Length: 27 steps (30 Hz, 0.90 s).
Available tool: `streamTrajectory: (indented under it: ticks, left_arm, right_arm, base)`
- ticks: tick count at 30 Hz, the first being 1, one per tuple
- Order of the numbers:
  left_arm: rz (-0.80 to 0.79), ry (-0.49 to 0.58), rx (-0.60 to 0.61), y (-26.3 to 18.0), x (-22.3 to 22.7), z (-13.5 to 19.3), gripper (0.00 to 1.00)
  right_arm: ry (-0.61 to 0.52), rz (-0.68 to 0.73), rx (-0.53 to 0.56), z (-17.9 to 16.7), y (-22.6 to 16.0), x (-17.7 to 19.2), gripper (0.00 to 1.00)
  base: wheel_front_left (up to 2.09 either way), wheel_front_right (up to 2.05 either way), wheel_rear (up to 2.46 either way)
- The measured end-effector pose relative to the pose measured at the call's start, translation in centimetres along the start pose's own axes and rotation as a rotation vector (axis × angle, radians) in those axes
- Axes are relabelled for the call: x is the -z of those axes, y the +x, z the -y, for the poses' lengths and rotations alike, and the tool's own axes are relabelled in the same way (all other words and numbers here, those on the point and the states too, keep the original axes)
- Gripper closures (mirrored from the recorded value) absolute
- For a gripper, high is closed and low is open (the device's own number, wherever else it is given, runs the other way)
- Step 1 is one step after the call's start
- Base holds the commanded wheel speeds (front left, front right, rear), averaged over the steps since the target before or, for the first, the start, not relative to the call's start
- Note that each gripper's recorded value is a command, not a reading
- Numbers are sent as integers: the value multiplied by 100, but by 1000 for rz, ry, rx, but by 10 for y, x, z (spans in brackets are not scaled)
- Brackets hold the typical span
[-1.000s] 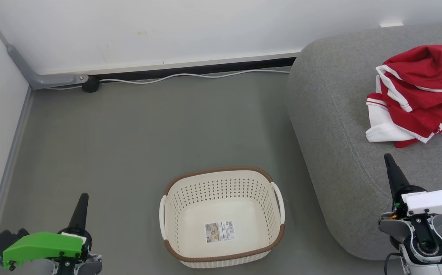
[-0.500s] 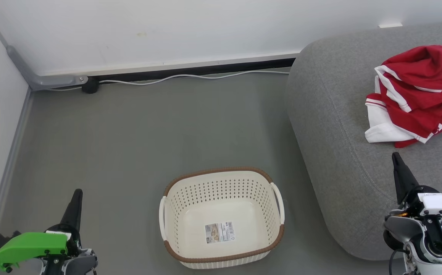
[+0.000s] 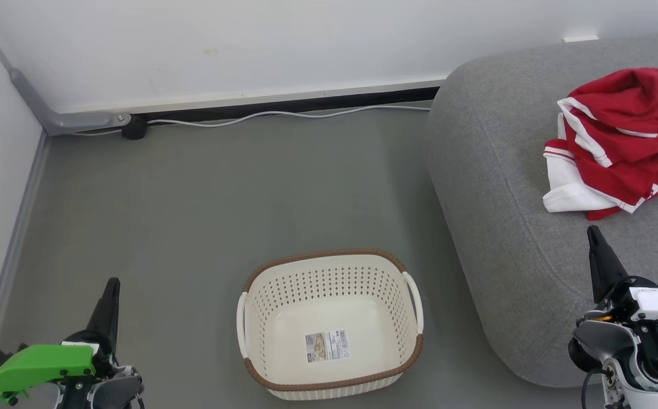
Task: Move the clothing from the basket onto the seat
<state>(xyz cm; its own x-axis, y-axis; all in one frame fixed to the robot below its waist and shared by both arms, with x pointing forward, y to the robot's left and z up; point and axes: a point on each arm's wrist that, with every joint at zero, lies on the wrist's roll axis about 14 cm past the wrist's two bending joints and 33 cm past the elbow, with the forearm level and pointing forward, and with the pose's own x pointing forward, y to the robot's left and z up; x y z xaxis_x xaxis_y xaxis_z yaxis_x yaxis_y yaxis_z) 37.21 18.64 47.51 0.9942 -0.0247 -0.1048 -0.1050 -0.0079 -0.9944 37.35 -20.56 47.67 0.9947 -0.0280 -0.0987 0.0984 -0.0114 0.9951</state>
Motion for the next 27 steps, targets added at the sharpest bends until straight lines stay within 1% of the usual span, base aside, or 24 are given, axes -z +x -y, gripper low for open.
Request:
streamTrajectory:
  ticks: [27]
  left_arm:
    - [0,-2,-6,0,0,-2,100]
  right_arm:
    - [0,1,-1,0,0,0,100]
  base:
    - [0,0,0]
